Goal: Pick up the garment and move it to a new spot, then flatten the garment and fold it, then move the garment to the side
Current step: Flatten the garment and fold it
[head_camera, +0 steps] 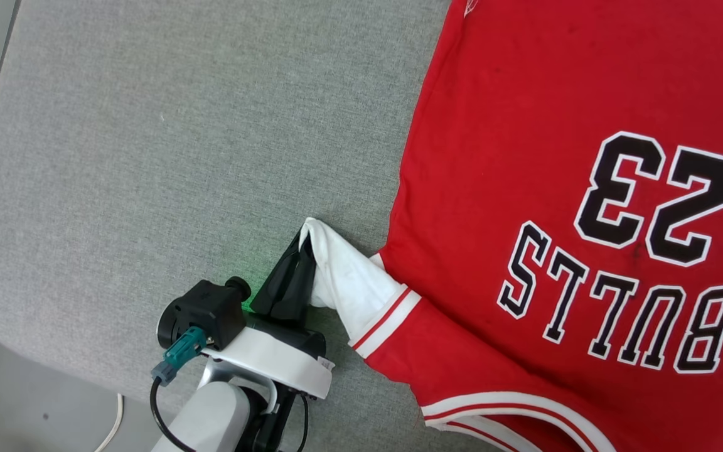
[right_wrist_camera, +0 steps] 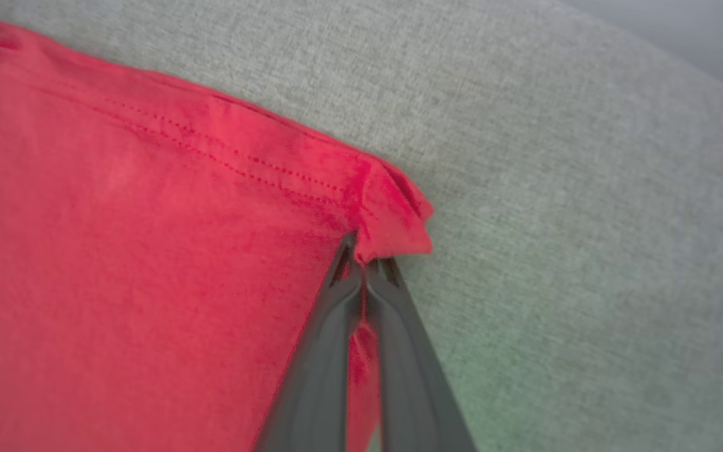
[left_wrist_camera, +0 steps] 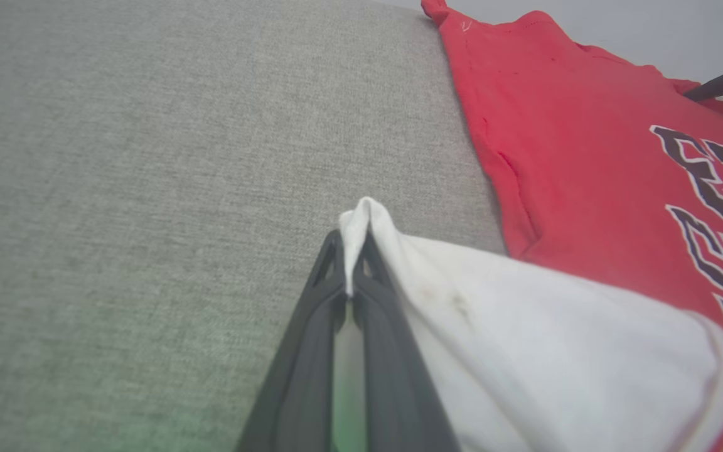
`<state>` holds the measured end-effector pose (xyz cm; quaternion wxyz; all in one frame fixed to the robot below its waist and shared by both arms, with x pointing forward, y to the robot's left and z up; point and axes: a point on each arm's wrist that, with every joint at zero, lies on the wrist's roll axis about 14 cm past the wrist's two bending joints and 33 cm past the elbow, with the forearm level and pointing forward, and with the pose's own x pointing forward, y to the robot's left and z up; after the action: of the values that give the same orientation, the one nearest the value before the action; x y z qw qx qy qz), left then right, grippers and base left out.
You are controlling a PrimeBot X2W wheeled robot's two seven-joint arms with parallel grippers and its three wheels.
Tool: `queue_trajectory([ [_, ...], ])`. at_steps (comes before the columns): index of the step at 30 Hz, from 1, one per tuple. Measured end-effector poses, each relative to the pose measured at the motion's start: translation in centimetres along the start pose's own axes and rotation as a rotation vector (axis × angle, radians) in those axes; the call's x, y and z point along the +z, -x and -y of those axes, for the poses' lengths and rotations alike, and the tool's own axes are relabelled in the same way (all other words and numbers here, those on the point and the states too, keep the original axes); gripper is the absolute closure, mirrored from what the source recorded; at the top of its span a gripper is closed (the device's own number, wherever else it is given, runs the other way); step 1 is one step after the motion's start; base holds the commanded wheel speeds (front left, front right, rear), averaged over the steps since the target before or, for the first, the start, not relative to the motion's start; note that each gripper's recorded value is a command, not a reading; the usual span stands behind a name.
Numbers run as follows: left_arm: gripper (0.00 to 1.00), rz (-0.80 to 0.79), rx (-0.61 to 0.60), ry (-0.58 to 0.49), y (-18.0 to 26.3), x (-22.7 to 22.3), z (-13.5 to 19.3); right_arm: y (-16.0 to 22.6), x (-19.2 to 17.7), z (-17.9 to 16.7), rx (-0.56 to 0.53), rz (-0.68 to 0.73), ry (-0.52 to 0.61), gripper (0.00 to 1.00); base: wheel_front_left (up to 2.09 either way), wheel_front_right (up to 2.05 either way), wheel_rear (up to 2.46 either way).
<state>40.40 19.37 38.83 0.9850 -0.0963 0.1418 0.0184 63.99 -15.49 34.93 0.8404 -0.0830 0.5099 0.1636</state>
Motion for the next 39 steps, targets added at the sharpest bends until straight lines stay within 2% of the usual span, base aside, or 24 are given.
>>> queue_trajectory([
  [9,1.0,0.022,0.014,0.008,1.6,0.7,-0.3,4.0,1.2,-1.0,0.002,0.109,0.06,1.0,0.0,0.0,0.0],
  [13,1.0,0.033,0.016,0.011,3.1,1.1,-0.4,7.3,0.8,-0.2,-0.023,0.154,0.088,1.0,0.0,0.0,0.0],
  [14,1.0,0.045,0.01,0.011,4.1,1.4,-0.2,9.9,-0.2,0.2,-0.03,0.176,0.103,1.0,0.0,0.0,0.0],
  [17,1.0,0.056,0.004,0.011,5.0,1.8,0.0,12.4,-1.6,0.6,-0.039,0.196,0.113,1.0,0.0,0.0,0.0],
  [22,1.0,0.077,-0.023,0.018,5.9,2.5,0.8,15.8,-5.7,2.0,-0.069,0.193,0.114,1.0,0.0,0.0,0.0],
  [28,1.0,0.09,-0.054,0.011,6.8,3.0,1.6,18.5,-12.0,3.7,-0.092,0.165,0.047,1.0,0.0,0.0,0.0],
  [35,1.0,0.096,-0.081,0.006,7.5,3.3,2.3,19.5,-20.3,3.4,-0.068,0.114,-0.063,1.0,0.0,0.0,0.0],
  [39,1.0,0.094,-0.094,-0.003,7.8,3.3,2.5,19.1,-25.7,2.0,-0.037,0.068,-0.147,1.0,0.0,0.0,0.0],
])
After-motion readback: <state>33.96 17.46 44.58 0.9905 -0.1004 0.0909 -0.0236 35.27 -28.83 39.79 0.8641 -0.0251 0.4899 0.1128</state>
